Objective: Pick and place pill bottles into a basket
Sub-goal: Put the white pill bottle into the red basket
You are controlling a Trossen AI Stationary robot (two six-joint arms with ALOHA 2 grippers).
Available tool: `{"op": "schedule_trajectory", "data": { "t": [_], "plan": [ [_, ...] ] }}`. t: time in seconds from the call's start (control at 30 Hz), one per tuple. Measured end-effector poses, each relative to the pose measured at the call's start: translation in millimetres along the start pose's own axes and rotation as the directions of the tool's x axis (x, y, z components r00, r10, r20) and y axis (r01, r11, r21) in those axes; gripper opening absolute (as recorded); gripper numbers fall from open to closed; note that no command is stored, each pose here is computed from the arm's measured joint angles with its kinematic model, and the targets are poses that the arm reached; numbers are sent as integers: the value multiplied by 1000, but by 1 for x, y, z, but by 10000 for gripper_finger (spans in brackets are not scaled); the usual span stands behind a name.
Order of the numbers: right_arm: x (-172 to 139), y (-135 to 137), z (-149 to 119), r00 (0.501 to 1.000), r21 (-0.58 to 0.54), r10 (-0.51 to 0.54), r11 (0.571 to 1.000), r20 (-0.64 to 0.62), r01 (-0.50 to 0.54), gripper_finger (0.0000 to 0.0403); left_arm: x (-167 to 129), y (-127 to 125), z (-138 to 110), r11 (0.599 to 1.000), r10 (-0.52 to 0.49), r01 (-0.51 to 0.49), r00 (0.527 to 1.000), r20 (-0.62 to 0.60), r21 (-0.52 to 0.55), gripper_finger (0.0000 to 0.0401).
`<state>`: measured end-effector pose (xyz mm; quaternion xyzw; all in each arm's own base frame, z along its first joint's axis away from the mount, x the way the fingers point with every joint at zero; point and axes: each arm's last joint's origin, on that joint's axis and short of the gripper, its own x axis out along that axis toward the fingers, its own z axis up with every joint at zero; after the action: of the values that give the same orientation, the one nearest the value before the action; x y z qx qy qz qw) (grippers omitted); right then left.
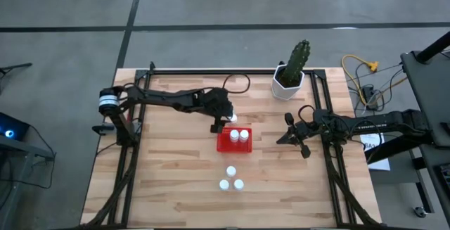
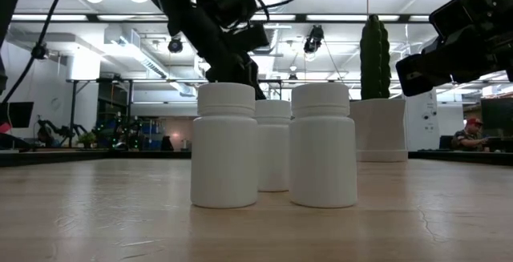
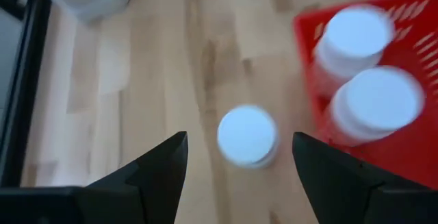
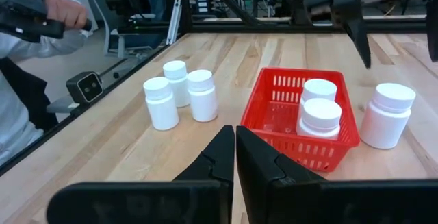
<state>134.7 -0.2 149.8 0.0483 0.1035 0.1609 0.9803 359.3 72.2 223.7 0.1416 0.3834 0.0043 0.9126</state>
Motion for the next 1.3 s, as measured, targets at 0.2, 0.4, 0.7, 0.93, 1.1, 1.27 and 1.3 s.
{"op": "schedule_trajectory", "data": {
  "t": [0.2, 0.4, 0.7, 0.93, 1.1, 1.27, 1.3],
  "plan": [
    [0, 0, 0, 1000, 1, 0, 1000, -2, 0, 8, -24, 2, 10, 1000, -14, 13, 989, 149, 7, 245],
    [0, 0, -1, 1000, 6, 0, 1000, -4, 0, 8, -51, -6, -6, 999, 31, -24, 944, 329, -25, 245],
    [0, -1, 0, 999, 3, -42, 999, 3, 42, 8, -82, -36, -66, 987, 58, 14, 899, 434, -160, 245],
    [1, -4, 7, 991, -25, -133, 991, 26, 134, 8, -97, -57, -101, 979, 55, 51, 866, 497, -197, 245],
    [2, -4, 20, 990, -35, -131, 990, 61, 133, 8, -99, -67, -127, 967, 93, 31, 879, 467, -251, 245],
    [3, -5, 30, 985, -44, -152, 987, 86, 156, 8, -101, -73, -145, 961, 117, 12, 888, 445, -277, 245],
    [3, -5, 31, 981, -41, -174, 983, 89, 178, 8, -103, -73, -146, 962, 121, 9, 882, 455, -273, 245]
  ]
}}
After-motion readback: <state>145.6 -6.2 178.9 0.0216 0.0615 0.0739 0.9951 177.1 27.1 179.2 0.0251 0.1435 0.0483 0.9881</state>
